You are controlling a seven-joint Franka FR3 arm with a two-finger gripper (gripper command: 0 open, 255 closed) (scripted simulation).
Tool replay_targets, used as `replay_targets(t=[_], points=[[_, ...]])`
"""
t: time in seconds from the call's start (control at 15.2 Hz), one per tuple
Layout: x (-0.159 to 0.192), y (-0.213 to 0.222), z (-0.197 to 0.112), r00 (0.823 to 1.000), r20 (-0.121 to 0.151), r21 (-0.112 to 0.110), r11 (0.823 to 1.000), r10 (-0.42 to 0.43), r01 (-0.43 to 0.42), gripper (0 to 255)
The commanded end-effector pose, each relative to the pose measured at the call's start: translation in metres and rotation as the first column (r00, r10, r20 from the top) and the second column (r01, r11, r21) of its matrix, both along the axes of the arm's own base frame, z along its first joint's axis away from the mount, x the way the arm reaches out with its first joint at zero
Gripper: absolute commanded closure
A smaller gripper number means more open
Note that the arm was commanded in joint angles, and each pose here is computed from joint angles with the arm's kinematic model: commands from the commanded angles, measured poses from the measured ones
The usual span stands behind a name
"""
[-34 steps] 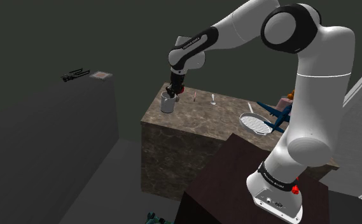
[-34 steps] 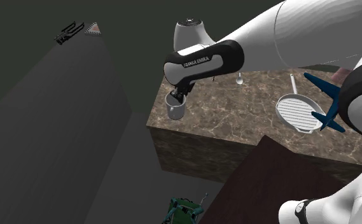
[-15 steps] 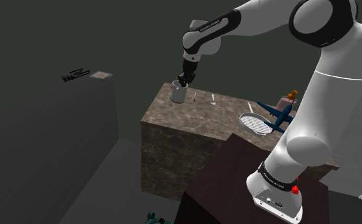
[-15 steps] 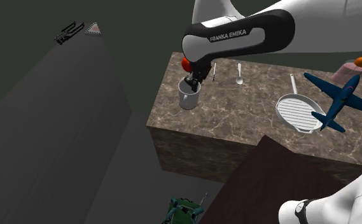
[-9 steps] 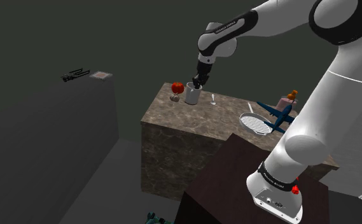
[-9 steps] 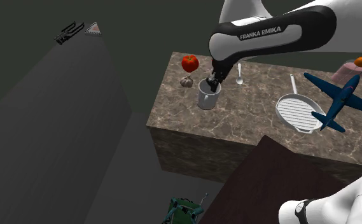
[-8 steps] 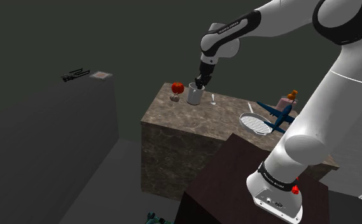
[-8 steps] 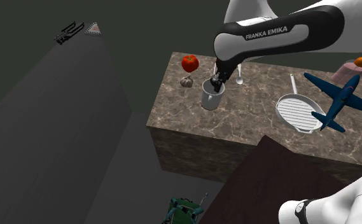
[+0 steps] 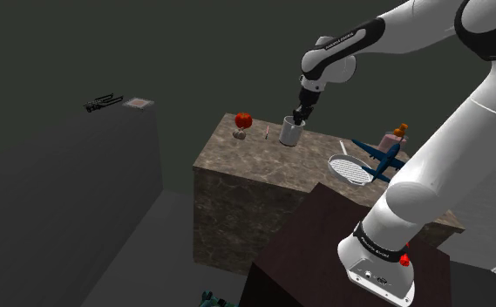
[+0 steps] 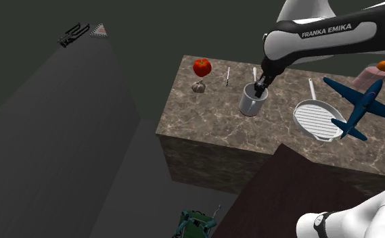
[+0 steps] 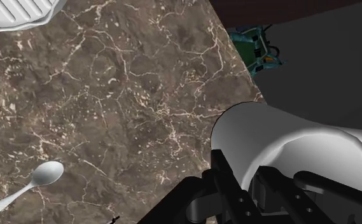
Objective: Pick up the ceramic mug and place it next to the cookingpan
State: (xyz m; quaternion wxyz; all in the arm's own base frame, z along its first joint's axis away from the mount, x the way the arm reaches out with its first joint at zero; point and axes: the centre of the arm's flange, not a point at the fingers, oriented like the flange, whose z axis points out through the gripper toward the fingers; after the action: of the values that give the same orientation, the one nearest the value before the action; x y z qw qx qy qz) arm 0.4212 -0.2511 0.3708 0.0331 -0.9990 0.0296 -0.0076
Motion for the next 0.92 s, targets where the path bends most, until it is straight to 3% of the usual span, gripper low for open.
replay_targets(t=[0.0,0.59,0.86], points=[[-0.021,-0.015,0.001,1.000,0.001,0.000,1.000,0.001,-0.001,255],[-0.112,-0.091,0.002,1.000,0.001,0.000,1.000,0.001,-0.001,255],[-0.118,-0.096,-0.014,1.000,0.001,0.000,1.000,0.001,-0.001,255]])
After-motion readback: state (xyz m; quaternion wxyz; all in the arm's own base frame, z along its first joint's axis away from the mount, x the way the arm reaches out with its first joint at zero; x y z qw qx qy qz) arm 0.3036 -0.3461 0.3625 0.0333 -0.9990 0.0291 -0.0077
